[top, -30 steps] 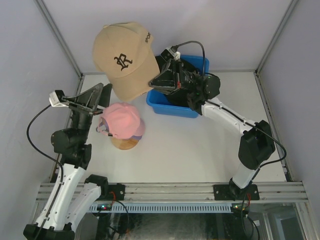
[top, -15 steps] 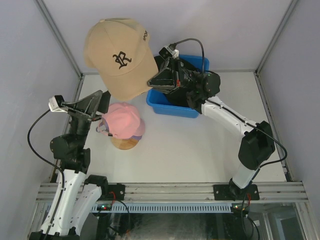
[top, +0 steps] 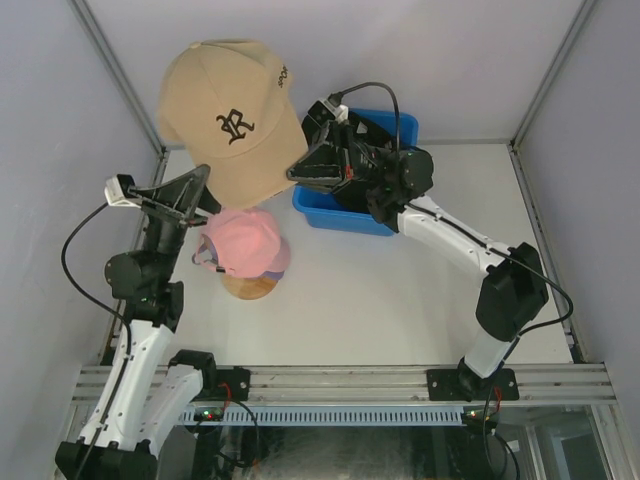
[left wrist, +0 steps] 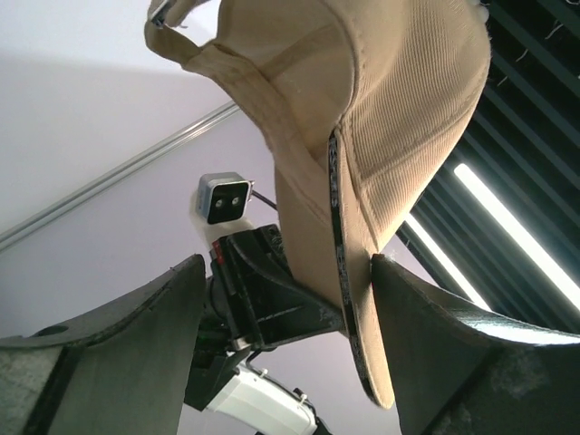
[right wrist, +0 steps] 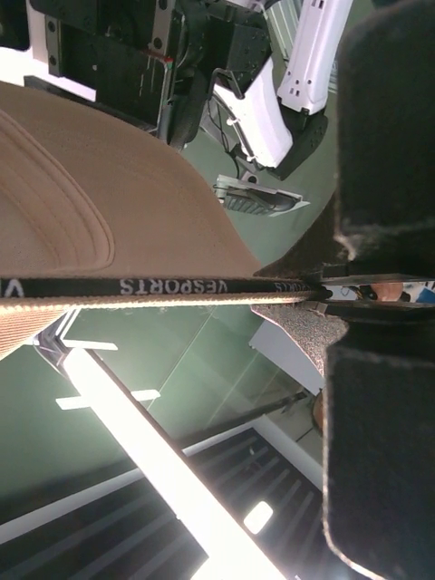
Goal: Stack the hats
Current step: Adjust the hat.
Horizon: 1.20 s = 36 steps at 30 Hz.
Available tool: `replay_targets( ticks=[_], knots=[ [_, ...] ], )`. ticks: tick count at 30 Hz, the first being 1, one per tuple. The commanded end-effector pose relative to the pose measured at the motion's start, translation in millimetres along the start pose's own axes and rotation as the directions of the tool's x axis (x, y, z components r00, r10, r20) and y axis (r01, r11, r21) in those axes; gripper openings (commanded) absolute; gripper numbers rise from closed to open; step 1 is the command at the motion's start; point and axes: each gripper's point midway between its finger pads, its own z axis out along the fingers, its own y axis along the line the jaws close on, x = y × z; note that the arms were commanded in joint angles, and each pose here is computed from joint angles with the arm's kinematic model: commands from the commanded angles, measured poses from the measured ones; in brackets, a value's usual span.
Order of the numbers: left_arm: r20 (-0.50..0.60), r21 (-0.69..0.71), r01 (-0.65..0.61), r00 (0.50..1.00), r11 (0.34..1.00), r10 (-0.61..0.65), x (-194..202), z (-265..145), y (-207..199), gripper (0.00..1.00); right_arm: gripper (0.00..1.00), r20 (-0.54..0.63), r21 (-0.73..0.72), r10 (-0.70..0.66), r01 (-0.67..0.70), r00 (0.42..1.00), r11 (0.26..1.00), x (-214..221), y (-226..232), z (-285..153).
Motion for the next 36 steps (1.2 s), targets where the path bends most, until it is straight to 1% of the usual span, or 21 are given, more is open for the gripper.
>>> replay_targets(
  ticks=[1, 5, 12, 15, 16, 17, 18, 20, 21, 22, 23, 26, 28, 30, 32, 34, 36],
  knots=[
    [-0.029, 0.147, -0.024, 0.999, 0.989, 0.028, 2, 7, -47, 0.78, 0.00, -0.041, -0.051, -0.058, 0.056, 0.997, 0.997, 21, 19, 5],
    [-0.040, 0.213, -0.003, 0.999, 0.977, 0.012, 3, 7, -59, 0.78, 0.00, -0.030, -0.040, -0.028, 0.027, 0.999, 0.999, 23, 9, -2],
    [-0.049, 0.259, 0.011, 0.999, 0.966, 0.001, 5, 3, -65, 0.77, 0.00, -0.033, -0.033, -0.013, 0.012, 0.999, 0.999, 26, 5, -8],
    [-0.065, 0.282, 0.020, 0.998, 0.959, -0.002, 6, 3, -68, 0.73, 0.00, -0.035, -0.031, 0.000, -0.001, 0.999, 1.000, 27, 2, -9],
    [-0.070, 0.286, 0.021, 0.998, 0.958, -0.002, 7, 3, -68, 0.70, 0.00, -0.035, -0.031, 0.002, -0.003, 0.999, 1.000, 27, 2, -10],
    [-0.074, 0.293, 0.023, 0.997, 0.956, -0.001, 7, 3, -69, 0.64, 0.00, -0.034, -0.031, 0.004, -0.005, 0.999, 0.999, 27, 2, -10],
    [-0.077, 0.297, 0.024, 0.997, 0.954, -0.001, 8, 3, -69, 0.55, 0.00, -0.031, -0.030, 0.005, -0.006, 1.000, 1.000, 26, 1, -11],
    [-0.076, 0.300, 0.025, 0.997, 0.953, -0.002, 7, 4, -69, 0.34, 0.00, -0.021, -0.025, 0.007, -0.008, 1.000, 1.000, 22, 0, -13],
    [-0.074, 0.301, 0.019, 0.997, 0.953, 0.003, 6, 5, -68, 0.17, 0.00, -0.016, -0.021, 0.010, -0.011, 1.000, 1.000, 21, -1, -13],
    [-0.071, 0.301, 0.012, 0.997, 0.953, 0.009, 6, 7, -68, 0.04, 0.00, -0.007, -0.019, 0.013, -0.013, 1.000, 1.000, 18, -2, -14],
    [-0.064, 0.303, 0.003, 0.998, 0.953, 0.017, 5, 9, -68, 0.01, 0.00, 0.000, -0.015, 0.016, -0.016, 1.000, 1.000, 15, -4, -15],
    [-0.014, 0.284, -0.030, 0.999, 0.958, 0.035, -3, 13, -65, 0.00, 0.00, 0.035, 0.007, 0.017, -0.017, 0.999, 1.000, 4, -8, -19],
    [0.059, 0.212, -0.070, 0.997, 0.975, 0.059, -14, 15, -54, 0.00, 0.02, 0.073, 0.028, 0.004, -0.006, 0.997, 1.000, -6, -10, -23],
    [0.154, 0.109, -0.115, 0.983, 0.987, 0.098, -28, 13, -41, 0.00, 0.11, 0.113, 0.062, -0.017, 0.011, 0.993, 0.998, -16, -13, -27],
    [0.234, 0.018, -0.166, 0.959, 0.986, 0.157, -40, 11, -34, 0.00, 0.20, 0.138, 0.109, -0.056, 0.041, 0.989, 0.993, -23, -14, -31],
    [0.279, -0.053, -0.218, 0.934, 0.975, 0.224, -48, 11, -33, 0.00, 0.29, 0.153, 0.160, -0.085, 0.060, 0.985, 0.985, -27, -20, -34],
    [0.304, -0.118, -0.258, 0.910, 0.959, 0.282, -52, 13, -33, 0.00, 0.36, 0.158, 0.207, -0.096, 0.062, 0.983, 0.976, -29, -27, -35]
  ],
)
